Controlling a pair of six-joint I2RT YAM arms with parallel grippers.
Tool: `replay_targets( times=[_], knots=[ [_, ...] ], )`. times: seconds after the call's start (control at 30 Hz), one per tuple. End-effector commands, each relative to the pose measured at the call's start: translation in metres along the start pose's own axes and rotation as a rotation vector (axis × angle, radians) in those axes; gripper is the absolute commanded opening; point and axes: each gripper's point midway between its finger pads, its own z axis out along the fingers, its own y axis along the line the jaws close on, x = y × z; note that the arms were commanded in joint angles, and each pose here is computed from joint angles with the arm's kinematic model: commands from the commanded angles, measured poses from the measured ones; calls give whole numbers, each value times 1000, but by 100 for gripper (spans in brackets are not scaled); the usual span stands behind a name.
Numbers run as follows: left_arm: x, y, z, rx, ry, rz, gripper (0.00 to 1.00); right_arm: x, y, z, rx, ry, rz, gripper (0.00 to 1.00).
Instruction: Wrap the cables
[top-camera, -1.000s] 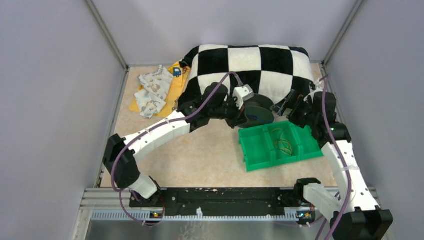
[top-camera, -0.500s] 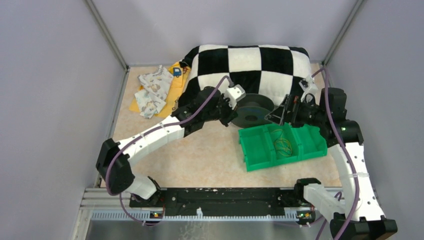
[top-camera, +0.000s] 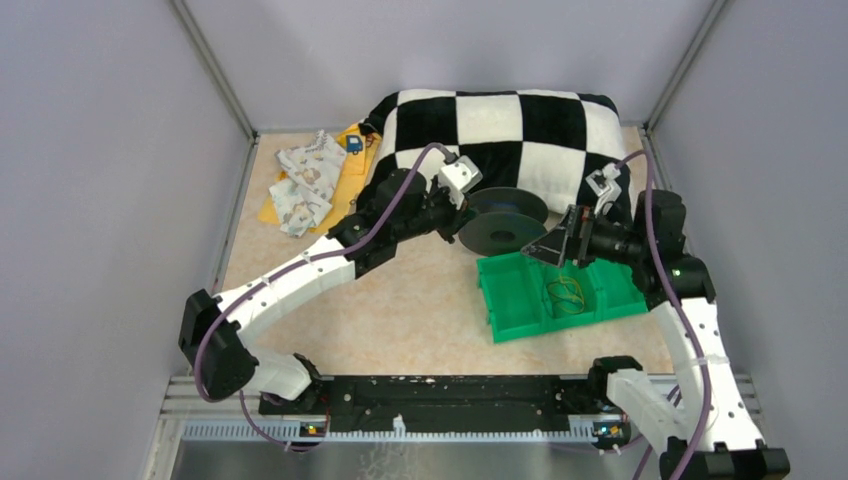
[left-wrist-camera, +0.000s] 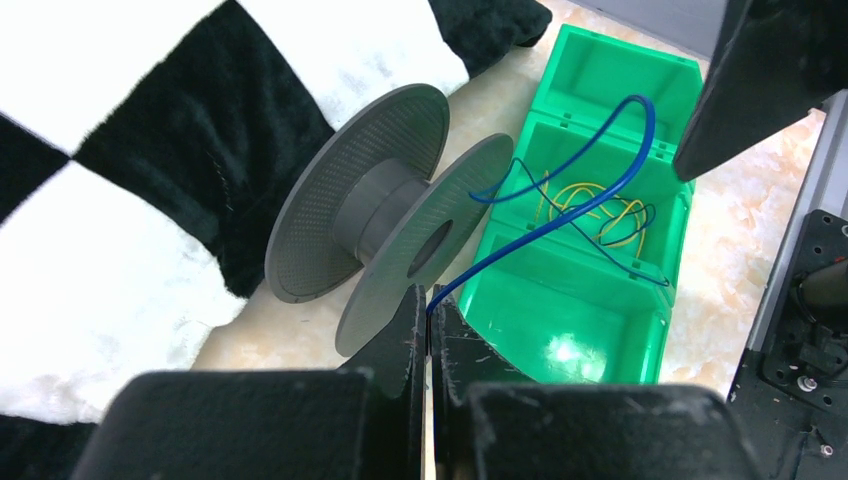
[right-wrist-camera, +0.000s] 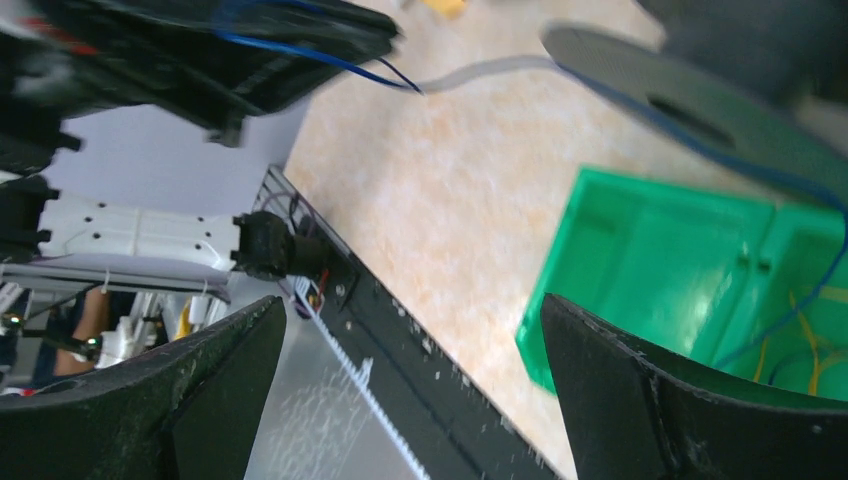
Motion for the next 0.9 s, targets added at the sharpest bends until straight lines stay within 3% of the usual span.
replay_targets(
  times=[0.0,0.17,0.33,0.53,0.73,0.87],
  knots=[
    [-22,3,-7,-16,-30,32,0,-52,53,-16,-139,-142,-325,94],
    [-23,-11,-8,59,-16,8,0,-89,54,-8,-59,-226,-484,92],
    [-27,-11,-9,50,-15,-18,0,-104,45,24,-37,-302,-510,95],
    [-30,-16,-10,80,-5,-24,0,-92,34,68,-1,-233,-543,85],
    [-27,-18,-12,88,7,-24,0,-94,25,70,39,-258,-518,49],
    [-26,-21,-14,107,13,-14,0,-90,22,67,55,-262,-499,1]
  ],
)
